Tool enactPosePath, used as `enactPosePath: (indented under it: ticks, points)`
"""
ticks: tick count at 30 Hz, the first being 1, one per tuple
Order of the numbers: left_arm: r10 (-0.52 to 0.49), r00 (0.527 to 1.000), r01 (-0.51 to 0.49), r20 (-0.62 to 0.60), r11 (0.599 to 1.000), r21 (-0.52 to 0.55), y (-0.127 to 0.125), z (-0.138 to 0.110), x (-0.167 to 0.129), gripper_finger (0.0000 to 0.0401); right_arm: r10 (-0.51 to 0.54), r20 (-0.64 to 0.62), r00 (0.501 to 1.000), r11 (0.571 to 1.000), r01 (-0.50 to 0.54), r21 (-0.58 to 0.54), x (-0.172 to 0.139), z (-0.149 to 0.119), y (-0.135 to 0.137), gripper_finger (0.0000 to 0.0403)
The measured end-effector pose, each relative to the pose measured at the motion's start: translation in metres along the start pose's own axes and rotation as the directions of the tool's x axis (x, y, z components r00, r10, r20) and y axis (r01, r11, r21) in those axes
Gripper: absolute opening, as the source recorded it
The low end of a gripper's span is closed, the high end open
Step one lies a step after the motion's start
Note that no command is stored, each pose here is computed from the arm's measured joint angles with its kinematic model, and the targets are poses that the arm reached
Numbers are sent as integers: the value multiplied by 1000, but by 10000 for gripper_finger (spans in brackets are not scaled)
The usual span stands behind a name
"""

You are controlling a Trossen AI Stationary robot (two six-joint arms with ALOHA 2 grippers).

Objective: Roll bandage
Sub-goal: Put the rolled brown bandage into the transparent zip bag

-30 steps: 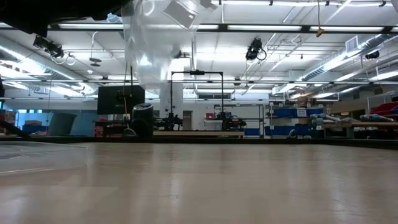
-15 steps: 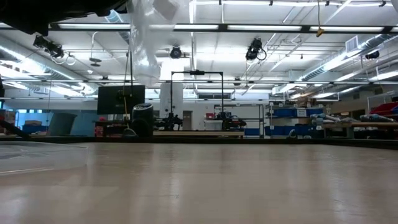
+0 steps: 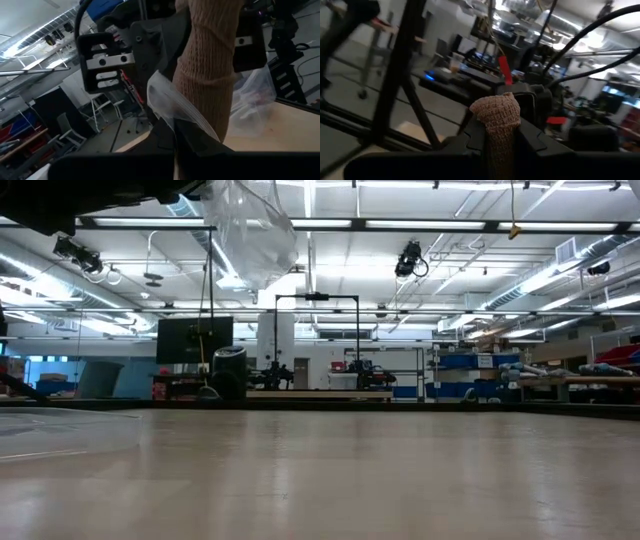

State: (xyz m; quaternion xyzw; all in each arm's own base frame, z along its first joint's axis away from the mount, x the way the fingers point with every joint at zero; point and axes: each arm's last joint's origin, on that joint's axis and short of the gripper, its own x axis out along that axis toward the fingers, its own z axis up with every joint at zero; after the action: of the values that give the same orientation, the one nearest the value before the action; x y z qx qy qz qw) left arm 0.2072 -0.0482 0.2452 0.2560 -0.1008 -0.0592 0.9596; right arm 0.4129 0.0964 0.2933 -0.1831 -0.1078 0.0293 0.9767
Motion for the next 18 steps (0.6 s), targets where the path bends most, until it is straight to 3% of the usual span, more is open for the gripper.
enactPosePath:
  ticks: [8,13,18]
  points:
    - [2,1000,-2,-6,1000,-2,-1,0,0,0,-155,-169,973,984,138,-110,-7,6,8,48]
    - [-26,1000,26,0,1000,-6,-3,0,0,0,-286,-322,902,958,257,-131,-17,9,5,48]
    - [-24,1000,24,-4,1000,-8,-3,-1,0,0,-261,-426,867,965,253,-75,-21,1,2,48]
